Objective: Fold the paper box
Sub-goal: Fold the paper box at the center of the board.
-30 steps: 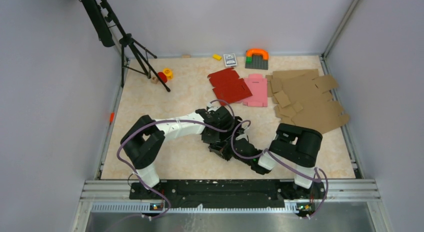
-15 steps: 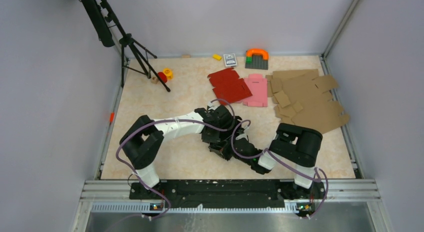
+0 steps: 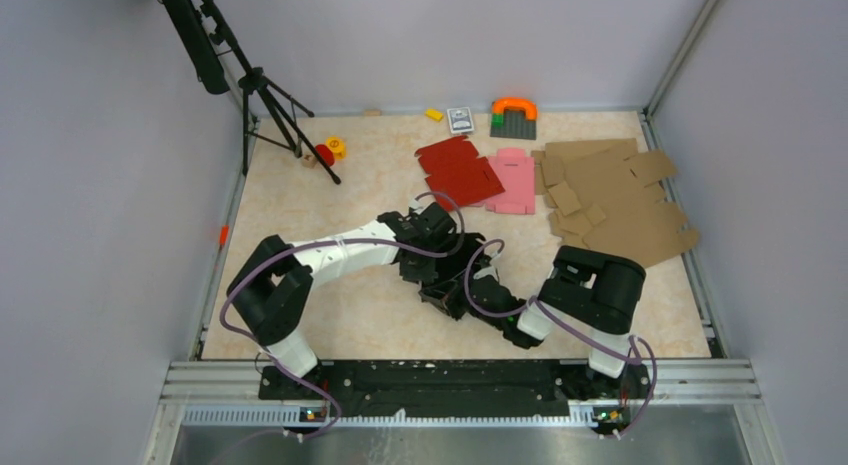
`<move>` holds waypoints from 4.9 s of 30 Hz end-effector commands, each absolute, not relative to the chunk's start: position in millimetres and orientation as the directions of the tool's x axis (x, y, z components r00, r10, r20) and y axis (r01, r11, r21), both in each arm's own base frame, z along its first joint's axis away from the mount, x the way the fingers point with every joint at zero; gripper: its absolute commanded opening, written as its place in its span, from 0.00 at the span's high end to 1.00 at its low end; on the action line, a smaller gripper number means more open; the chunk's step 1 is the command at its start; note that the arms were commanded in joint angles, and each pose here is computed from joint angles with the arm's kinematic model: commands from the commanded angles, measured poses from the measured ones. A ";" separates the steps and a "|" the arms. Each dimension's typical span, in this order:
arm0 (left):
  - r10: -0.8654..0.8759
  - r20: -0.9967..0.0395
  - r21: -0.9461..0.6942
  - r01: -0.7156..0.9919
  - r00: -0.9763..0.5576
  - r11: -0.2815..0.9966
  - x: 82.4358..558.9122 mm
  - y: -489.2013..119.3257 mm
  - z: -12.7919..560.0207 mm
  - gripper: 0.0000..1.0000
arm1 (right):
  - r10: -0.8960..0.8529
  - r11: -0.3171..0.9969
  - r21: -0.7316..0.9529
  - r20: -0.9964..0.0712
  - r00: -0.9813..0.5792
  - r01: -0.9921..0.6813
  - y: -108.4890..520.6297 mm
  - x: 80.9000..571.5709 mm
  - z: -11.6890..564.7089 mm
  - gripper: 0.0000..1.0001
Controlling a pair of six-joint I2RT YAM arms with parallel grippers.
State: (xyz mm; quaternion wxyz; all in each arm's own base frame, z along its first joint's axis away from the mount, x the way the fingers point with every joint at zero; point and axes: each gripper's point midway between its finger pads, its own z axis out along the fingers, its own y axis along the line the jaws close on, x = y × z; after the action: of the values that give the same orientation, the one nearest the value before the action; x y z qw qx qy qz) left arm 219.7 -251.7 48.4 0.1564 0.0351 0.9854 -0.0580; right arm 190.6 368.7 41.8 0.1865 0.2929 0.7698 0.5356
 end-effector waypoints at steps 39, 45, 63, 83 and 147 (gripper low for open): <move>0.076 -0.297 -0.005 0.081 -0.952 0.997 231.1 -228.6 27.4 1.00 | 0.581 0.479 0.876 -0.364 -0.728 -0.056 334.4 197.9 92.4 0.83; 0.119 -0.311 0.024 0.117 -0.943 0.993 233.1 -227.5 32.3 1.00 | 0.455 0.699 0.702 -0.585 -0.671 -0.137 281.2 193.1 105.4 0.79; 0.268 -0.314 0.323 0.163 -0.911 0.932 236.2 -211.4 31.8 1.00 | 0.349 0.860 0.511 -0.598 -0.721 -0.007 179.3 166.1 70.3 0.50; 0.295 -0.316 0.230 0.229 -0.902 0.946 231.9 -231.8 35.0 1.00 | 0.485 0.698 0.705 -0.593 -0.643 -0.125 210.1 200.4 99.6 0.29; 0.280 -0.316 0.408 0.136 -0.906 0.903 232.0 -200.9 16.6 1.00 | 0.275 0.776 0.618 -0.513 -0.813 -0.128 240.6 203.2 45.3 1.00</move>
State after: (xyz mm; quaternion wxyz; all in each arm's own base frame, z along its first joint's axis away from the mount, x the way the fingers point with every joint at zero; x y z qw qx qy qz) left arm 232.1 -222.7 24.4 0.1867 0.0991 0.9705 0.1162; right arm 193.0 234.1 26.2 0.2780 0.0539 0.9038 0.3208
